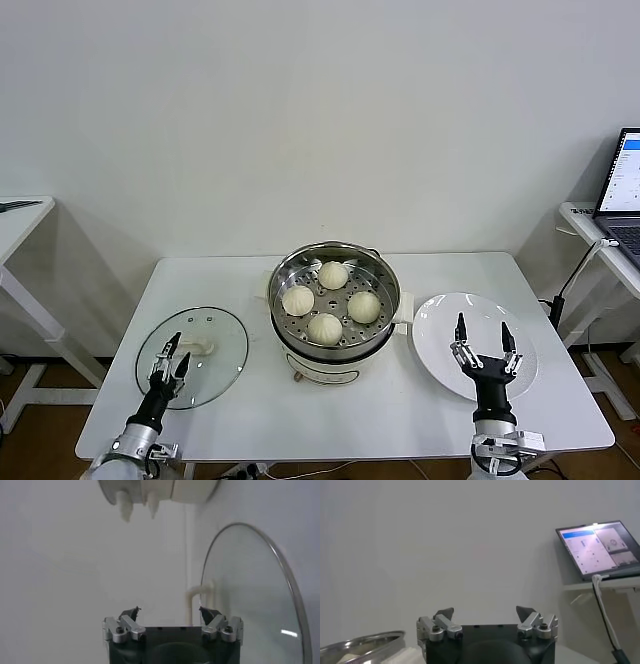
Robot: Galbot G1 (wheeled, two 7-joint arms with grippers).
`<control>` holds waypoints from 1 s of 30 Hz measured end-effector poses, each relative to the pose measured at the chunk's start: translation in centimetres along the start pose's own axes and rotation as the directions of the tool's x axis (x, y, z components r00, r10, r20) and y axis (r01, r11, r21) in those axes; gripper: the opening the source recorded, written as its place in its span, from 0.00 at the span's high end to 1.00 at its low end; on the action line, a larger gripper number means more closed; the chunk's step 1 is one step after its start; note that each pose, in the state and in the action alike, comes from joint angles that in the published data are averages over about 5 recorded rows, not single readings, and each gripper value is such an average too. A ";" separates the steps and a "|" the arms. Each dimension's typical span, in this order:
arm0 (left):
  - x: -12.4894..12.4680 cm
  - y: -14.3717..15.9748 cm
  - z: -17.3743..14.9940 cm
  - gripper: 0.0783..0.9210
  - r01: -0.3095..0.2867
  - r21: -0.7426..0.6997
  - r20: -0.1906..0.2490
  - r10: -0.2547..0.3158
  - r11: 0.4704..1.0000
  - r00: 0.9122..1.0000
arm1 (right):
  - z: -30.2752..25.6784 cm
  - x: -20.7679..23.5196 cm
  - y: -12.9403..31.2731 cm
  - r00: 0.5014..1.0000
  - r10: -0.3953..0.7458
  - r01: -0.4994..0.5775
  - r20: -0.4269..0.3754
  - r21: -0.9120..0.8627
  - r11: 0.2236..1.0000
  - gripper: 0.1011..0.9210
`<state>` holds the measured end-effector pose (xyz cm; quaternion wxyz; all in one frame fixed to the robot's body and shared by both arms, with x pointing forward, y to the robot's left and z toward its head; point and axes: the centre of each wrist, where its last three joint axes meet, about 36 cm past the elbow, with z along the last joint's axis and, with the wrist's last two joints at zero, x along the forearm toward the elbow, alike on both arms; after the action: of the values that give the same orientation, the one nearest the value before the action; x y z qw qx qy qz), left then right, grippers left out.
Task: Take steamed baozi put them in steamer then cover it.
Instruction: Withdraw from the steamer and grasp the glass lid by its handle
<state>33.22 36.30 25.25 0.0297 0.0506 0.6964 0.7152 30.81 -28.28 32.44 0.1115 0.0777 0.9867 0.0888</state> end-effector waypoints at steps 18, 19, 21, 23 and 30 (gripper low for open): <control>-4.1 -0.3 0.2 0.12 0.010 -0.028 -0.024 -0.010 1.000 1.000 | 0.4 0.5 -0.2 1.000 0.001 -0.001 0.006 0.019 1.000 0.12; -4.2 -0.4 0.2 0.12 0.011 -0.027 -0.026 -0.011 1.000 1.000 | 0.4 0.5 -0.2 1.000 0.001 -0.001 0.006 0.020 1.000 0.12; -4.6 -0.4 0.2 0.12 0.012 -0.024 -0.028 -0.012 1.000 1.000 | 0.4 0.6 -0.2 1.000 0.000 0.000 0.007 0.022 1.000 0.12; -4.8 -0.5 0.2 0.12 0.012 -0.022 -0.030 -0.013 1.000 0.999 | 0.4 0.6 -0.2 1.000 0.000 0.000 0.009 0.023 1.000 0.12; -5.4 -1.2 0.0 0.21 0.004 -0.012 -0.030 -0.004 1.000 1.000 | 0.8 0.9 -0.2 1.000 -0.001 0.000 0.011 0.031 1.000 0.12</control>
<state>38.57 35.76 23.92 0.0210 0.0382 0.6926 0.7200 30.15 -28.17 31.46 0.1156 0.0796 0.9874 0.0732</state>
